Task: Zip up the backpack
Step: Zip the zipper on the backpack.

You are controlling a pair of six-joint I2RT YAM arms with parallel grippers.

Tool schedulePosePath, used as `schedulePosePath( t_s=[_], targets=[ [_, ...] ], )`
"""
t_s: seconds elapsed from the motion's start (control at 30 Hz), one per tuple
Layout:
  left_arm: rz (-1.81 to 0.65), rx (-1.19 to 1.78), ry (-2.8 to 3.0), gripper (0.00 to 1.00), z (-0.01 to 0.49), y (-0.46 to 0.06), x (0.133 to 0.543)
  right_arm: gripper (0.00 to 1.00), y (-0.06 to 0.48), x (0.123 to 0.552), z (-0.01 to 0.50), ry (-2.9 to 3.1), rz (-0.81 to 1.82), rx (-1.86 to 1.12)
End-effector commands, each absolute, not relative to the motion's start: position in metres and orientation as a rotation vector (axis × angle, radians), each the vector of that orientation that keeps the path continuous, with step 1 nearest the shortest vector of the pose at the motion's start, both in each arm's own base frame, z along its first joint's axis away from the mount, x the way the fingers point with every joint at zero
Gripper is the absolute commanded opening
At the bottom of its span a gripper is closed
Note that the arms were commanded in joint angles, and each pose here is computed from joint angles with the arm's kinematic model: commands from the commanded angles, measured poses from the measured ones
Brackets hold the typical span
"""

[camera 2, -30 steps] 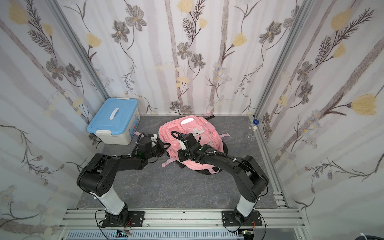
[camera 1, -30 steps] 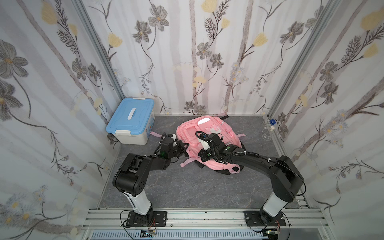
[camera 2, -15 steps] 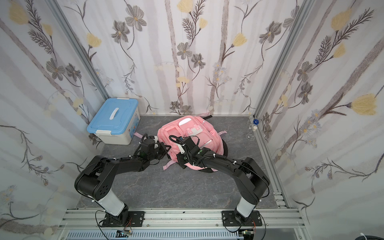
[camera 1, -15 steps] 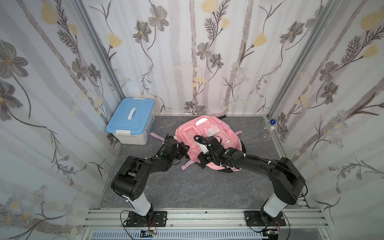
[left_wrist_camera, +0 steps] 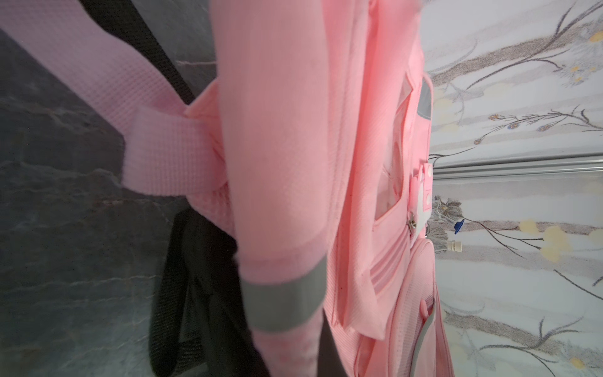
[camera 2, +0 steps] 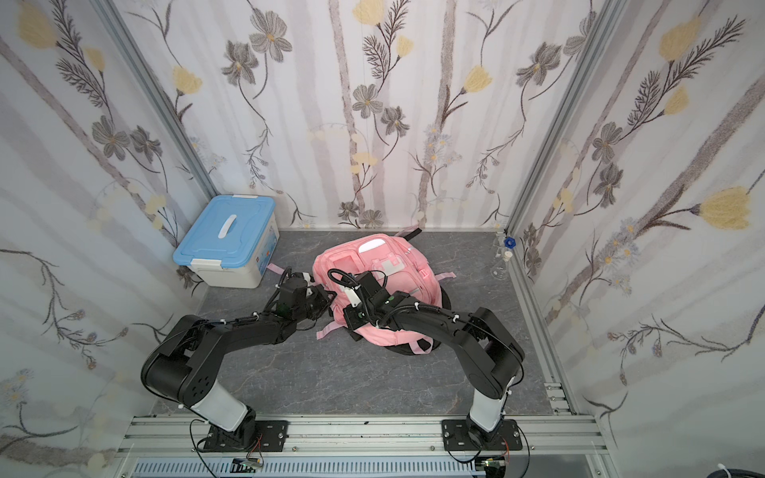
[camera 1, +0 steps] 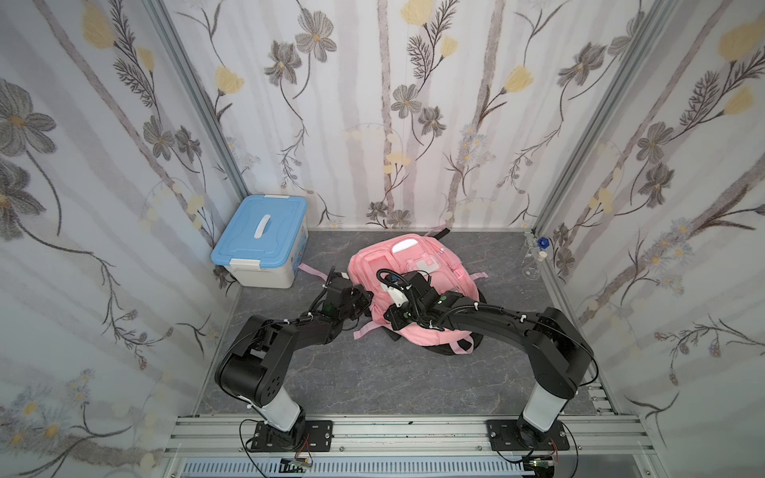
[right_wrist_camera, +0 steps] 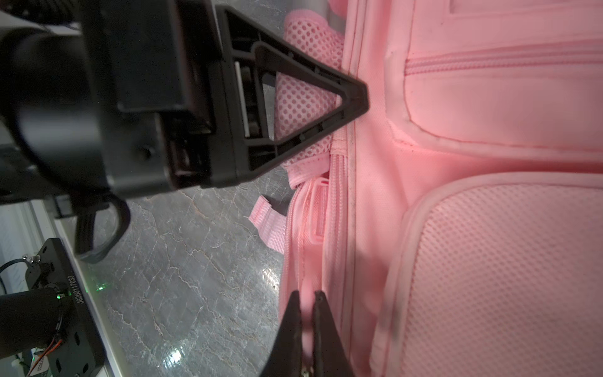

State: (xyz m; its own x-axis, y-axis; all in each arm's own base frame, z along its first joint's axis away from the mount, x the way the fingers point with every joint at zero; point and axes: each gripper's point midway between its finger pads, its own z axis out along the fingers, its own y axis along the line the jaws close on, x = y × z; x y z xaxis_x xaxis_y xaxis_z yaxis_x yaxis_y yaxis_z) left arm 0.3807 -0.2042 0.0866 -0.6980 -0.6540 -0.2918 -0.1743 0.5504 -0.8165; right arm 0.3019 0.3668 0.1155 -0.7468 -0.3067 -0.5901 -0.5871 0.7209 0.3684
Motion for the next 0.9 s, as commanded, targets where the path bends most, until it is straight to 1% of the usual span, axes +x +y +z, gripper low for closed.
schedulePosePath(
  t_s=[0.0,0.17,0.37,0.4,0.43,0.47,0.53,0.57,0.6,0.63,0.67,0.77,0.87],
  targets=[
    [-1.049,-0.705,2.359,0.0,0.062,-0.208,0.355,0.0,0.368,0.329,0.142,2.297,0.75,-0.632],
    [-0.993,-0.744,2.412,0.0,0.056,-0.208,0.345,0.0,0.336,0.35,0.126,2.369,0.658,-0.558],
    [-0.968,-0.74,2.49,0.0,0.049,-0.221,0.334,0.0,0.315,0.371,0.112,2.426,0.544,-0.511],
    [-0.969,-0.727,2.505,0.05,0.048,-0.225,0.332,0.0,0.314,0.374,0.111,2.432,0.539,-0.507],
    [-0.967,-0.716,2.516,0.2,0.049,-0.227,0.331,0.0,0.313,0.377,0.11,2.437,0.535,-0.501],
    [-0.969,-0.701,2.529,0.33,0.049,-0.23,0.331,0.0,0.313,0.379,0.11,2.437,0.542,-0.499],
    [-0.981,-0.677,2.525,0.35,0.053,-0.232,0.331,0.0,0.313,0.381,0.112,2.429,0.544,-0.498],
    [-0.982,-0.667,2.521,0.4,0.055,-0.232,0.331,0.0,0.312,0.381,0.111,2.432,0.538,-0.5],
    [-0.97,-0.663,2.517,0.56,0.058,-0.231,0.332,0.0,0.31,0.383,0.11,2.433,0.533,-0.498],
    [-0.969,-0.654,2.508,0.68,0.06,-0.23,0.332,0.0,0.309,0.384,0.109,2.436,0.534,-0.496],
    [-0.98,-0.645,2.492,0.75,0.063,-0.231,0.334,0.0,0.309,0.383,0.11,2.435,0.558,-0.501],
    [-1.043,-0.619,2.423,0.84,0.071,-0.231,0.341,0.0,0.312,0.381,0.112,2.434,0.613,-0.528],
    [-1.115,-0.605,2.347,0.86,0.079,-0.226,0.351,0.0,0.314,0.377,0.116,2.434,0.654,-0.553]
  ],
)
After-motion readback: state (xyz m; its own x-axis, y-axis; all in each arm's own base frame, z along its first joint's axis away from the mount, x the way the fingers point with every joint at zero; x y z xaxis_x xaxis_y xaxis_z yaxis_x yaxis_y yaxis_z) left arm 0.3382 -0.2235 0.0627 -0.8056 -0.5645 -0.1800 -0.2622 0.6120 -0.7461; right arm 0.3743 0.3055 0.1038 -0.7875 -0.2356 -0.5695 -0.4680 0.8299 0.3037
